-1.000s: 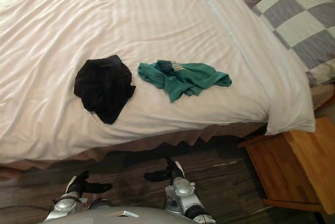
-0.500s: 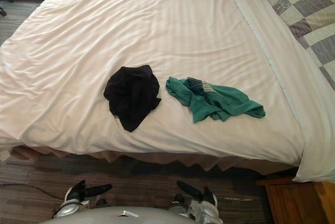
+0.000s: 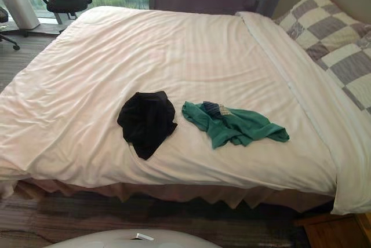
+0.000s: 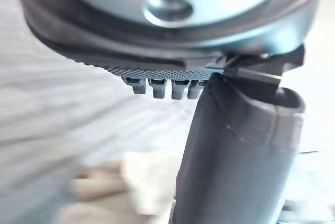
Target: Tidy up the quilt and then pick up the clothes from the bed and put them into the laundry hamper
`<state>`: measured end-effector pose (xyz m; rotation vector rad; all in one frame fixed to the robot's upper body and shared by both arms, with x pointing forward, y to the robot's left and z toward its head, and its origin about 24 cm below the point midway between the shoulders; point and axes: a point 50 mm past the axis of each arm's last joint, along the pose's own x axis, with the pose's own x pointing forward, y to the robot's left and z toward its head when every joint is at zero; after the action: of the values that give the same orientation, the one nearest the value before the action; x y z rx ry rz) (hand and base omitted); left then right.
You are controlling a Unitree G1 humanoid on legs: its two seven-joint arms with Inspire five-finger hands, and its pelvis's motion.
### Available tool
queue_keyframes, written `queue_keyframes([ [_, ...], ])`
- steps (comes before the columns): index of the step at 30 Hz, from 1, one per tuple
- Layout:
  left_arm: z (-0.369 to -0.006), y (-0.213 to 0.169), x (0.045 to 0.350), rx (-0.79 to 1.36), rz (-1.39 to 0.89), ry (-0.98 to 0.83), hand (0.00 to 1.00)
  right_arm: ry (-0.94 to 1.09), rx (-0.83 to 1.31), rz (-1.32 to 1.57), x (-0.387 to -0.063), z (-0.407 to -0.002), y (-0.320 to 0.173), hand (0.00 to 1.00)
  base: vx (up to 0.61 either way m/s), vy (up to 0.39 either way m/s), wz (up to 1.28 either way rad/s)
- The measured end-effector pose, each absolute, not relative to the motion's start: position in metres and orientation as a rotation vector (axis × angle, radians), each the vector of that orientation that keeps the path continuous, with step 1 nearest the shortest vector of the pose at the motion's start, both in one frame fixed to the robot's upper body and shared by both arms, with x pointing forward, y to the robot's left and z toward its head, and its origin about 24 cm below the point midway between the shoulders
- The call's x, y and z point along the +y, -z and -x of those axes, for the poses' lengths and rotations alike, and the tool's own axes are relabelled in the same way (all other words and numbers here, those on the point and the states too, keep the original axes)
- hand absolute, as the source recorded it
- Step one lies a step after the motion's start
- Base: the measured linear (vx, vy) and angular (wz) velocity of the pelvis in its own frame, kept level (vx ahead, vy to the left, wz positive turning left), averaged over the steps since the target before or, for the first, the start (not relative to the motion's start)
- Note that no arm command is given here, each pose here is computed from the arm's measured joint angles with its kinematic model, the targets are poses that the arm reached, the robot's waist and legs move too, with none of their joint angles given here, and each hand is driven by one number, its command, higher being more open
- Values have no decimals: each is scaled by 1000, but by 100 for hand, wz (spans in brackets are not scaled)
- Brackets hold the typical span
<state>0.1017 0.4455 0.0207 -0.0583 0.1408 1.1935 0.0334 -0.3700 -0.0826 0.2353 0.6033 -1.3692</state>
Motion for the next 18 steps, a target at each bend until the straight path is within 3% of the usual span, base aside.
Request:
queue_keyframes([
  [2,-134,-78,451,-135,-38,-1116,100,1302,465,-132,-387,-66,54,100,-12,-2,2],
  [4,-154,-131,435,-369,-203,-1046,100,1213,271,-29,-394,-104,16,100,11,2,-11],
  [6,-157,-146,425,-448,-303,-1016,100,1153,152,30,-389,-125,-7,100,26,3,-8],
  [10,-153,-124,415,-431,-151,-1085,100,1042,20,89,-374,-159,-35,100,33,5,-11],
  [13,-160,-129,403,-476,-32,-1054,100,904,25,94,-354,-179,-32,100,-21,9,-9],
  [18,-182,-131,361,-509,-36,-815,100,775,-86,131,-330,-197,-55,100,-74,8,-14],
])
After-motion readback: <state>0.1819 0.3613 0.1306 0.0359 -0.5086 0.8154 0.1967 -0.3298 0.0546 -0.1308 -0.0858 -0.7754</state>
